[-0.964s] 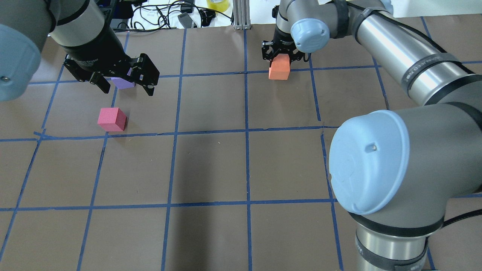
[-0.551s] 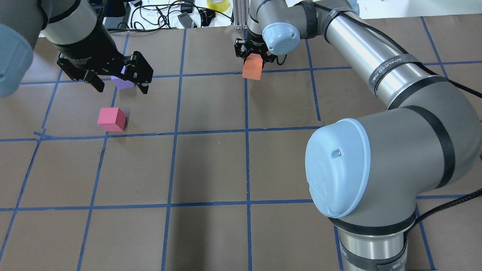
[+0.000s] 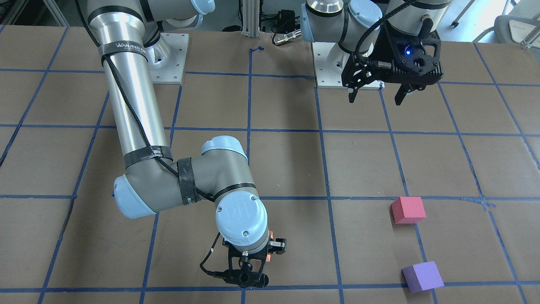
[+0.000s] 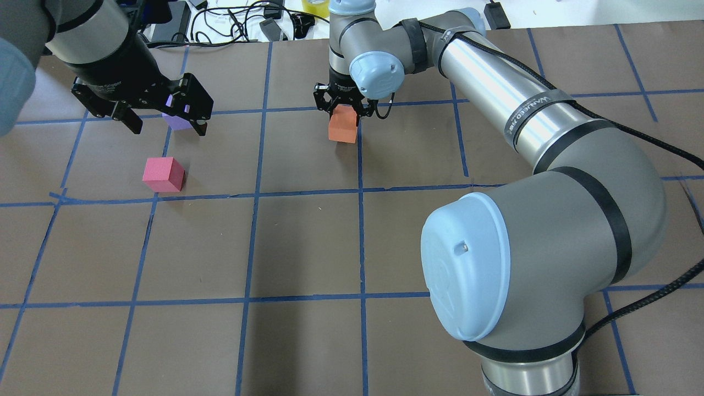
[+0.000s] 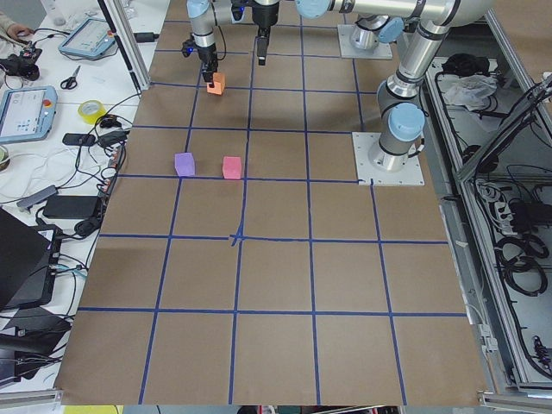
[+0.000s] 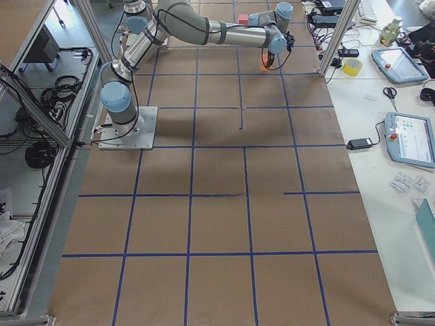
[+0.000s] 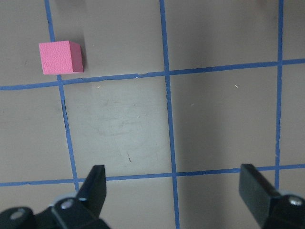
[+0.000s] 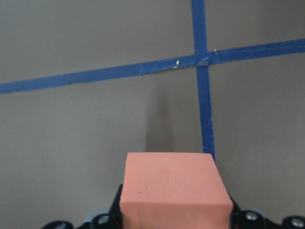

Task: Arrange blocks in a line
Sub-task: 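Carry the orange cube toward the table centre and lower it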

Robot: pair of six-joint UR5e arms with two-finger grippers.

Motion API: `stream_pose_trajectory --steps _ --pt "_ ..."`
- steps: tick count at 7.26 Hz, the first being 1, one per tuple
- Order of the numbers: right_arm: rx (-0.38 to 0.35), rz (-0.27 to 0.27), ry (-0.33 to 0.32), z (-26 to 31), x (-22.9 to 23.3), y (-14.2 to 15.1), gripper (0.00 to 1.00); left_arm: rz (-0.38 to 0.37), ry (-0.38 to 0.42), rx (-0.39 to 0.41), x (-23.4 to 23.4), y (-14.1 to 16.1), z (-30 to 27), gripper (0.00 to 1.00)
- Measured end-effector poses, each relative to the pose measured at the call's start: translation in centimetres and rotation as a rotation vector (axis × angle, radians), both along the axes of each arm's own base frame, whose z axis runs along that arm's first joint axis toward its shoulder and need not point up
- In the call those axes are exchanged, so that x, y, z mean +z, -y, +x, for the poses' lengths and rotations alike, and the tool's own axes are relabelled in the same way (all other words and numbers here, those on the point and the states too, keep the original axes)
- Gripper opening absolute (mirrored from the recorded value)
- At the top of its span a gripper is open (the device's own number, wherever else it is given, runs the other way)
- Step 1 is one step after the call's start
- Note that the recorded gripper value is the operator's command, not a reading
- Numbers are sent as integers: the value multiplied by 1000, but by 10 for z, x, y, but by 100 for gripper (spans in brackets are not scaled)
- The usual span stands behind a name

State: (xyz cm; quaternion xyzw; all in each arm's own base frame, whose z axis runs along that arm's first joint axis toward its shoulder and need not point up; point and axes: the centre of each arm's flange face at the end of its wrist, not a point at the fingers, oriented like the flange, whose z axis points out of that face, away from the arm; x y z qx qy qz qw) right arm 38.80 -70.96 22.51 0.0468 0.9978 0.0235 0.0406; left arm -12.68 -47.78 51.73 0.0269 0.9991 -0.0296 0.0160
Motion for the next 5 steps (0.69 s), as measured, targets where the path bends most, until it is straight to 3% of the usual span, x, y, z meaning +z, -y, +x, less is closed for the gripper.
stream_pose_trajectory --steps 1,3,4,5 --pt "67 13 -24 2 1 -6 26 0 -2 2 0 0 1 100" --pt "122 40 -42 2 -1 -12 28 1 -4 3 0 0 2 100" --pt "126 42 -40 3 -3 -12 32 1 -4 4 -1 0 2 100" --pt "123 46 -36 4 -7 -13 45 1 -5 4 -1 0 1 100"
